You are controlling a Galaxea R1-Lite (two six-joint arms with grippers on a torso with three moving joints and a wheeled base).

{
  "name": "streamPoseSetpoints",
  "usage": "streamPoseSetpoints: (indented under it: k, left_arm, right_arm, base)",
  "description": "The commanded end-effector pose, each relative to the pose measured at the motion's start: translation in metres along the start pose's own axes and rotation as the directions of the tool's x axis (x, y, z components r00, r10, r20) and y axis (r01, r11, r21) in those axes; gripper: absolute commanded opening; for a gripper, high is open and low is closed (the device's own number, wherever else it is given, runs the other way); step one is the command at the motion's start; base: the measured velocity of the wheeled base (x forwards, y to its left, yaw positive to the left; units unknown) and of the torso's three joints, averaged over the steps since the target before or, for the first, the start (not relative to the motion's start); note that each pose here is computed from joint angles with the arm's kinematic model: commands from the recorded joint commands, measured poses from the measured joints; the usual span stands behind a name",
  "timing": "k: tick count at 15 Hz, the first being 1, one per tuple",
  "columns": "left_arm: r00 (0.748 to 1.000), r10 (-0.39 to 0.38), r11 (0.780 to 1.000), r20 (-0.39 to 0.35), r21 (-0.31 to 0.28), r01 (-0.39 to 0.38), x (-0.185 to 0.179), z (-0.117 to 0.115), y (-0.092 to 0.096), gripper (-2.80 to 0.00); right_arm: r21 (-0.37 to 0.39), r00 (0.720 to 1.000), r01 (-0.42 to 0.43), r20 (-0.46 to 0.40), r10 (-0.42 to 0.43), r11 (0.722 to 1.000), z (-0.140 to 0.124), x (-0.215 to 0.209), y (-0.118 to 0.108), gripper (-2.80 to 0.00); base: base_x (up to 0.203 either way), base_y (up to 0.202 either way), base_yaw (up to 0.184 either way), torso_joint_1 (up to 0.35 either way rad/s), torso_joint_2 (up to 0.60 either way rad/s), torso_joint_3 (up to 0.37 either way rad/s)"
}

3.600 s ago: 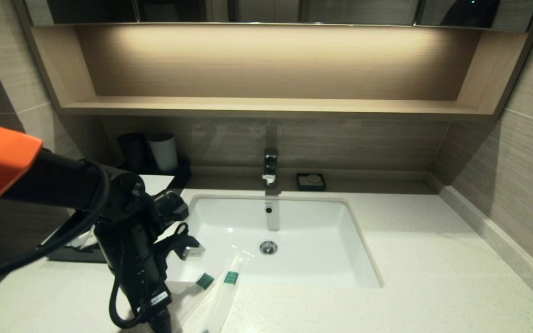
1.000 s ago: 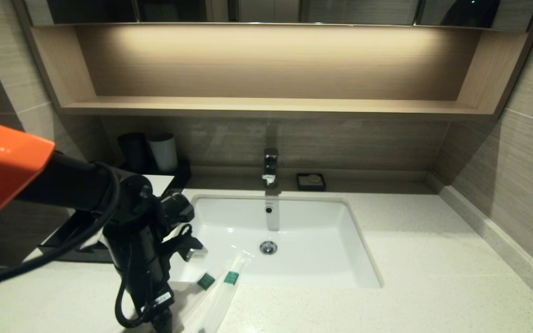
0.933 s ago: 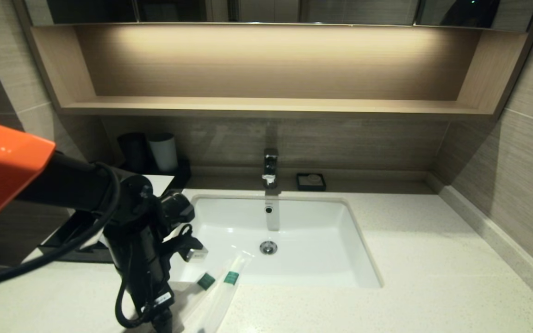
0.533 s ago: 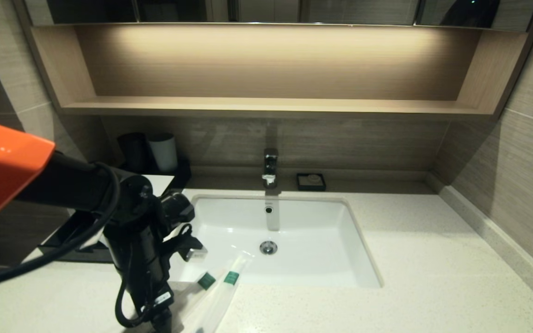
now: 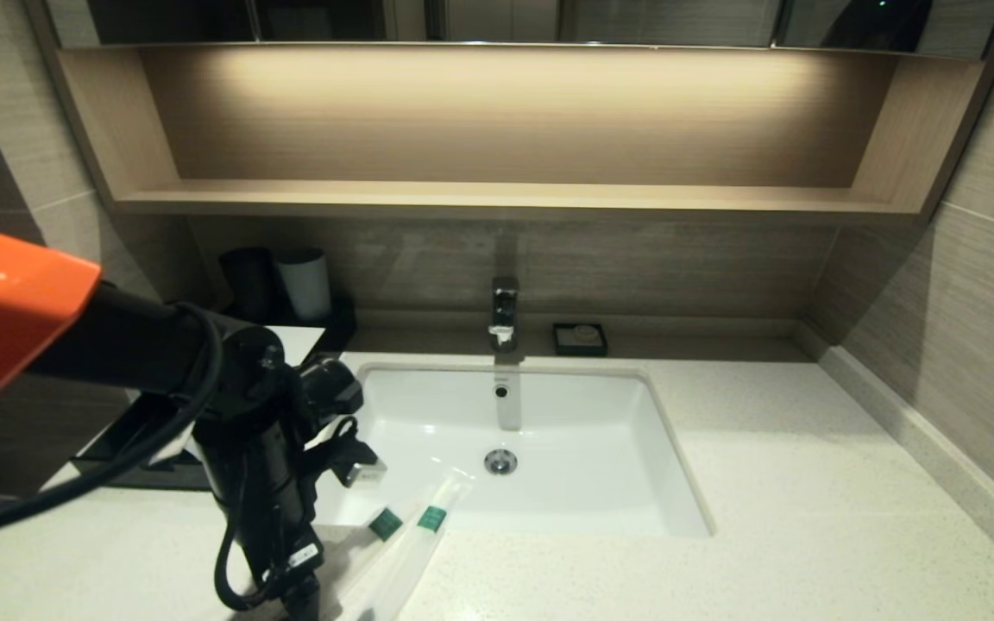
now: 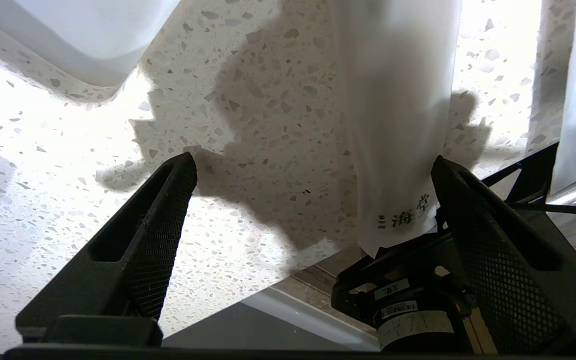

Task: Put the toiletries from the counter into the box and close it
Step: Pick up the bathroom toiletry

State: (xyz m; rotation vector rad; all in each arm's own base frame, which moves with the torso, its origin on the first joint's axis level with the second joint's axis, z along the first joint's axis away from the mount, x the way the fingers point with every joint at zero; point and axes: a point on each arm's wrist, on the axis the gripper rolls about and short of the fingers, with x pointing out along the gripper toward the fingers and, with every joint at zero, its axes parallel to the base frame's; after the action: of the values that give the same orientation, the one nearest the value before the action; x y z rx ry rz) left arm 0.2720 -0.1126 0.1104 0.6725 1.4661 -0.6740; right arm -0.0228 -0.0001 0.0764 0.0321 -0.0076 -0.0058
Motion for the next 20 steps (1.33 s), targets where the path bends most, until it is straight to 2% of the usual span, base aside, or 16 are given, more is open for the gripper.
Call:
streamPoseSetpoints:
  k: [1,14,15,20]
  left_arm:
    - [1.0,-0.001,1.0,-0.001,0.002,0.001,-0.0011,-0.0007,-0.0004,0.0]
    - [1.0,-0.008,1.0,0.0,-0.001,0.008,-0.0005,-0.0013,-0.0004,0.0]
    - [1.0,-0.009,1.0,-0.003,-0.001,0.009,-0.0001,-0.0013,-0.0004,-2.8]
    - [1.0,-0.008,1.0,0.0,-0.001,0.008,-0.0005,-0.0013,-0.0004,-2.8]
  right_arm:
    - [0.0,1.0,0.0,0.0,0.0,1.0,0.0002,0.0,0.0,-2.8]
    - [0.0,1.0,0.0,-0.001,0.0,1.0,-0.0001,0.0001,0.0,-2.8]
    - [0.0,1.0,0.0,-0.001,0.0,1.0,-0.0001,0.0001,0.0,-2.8]
    - [0.0,1.0,0.0,-0.001,0.0,1.0,-0.0001,0.0001,0.0,-2.8]
  base:
    - [0.0,0.0,0.0,0.0,0.0,0.0]
    - [0.0,0.0,0.0,0.0,0.0,0.0]
    - [0.0,0.0,0.0,0.0,0.0,0.0]
    - [0.0,0.0,0.0,0.0,0.0,0.0]
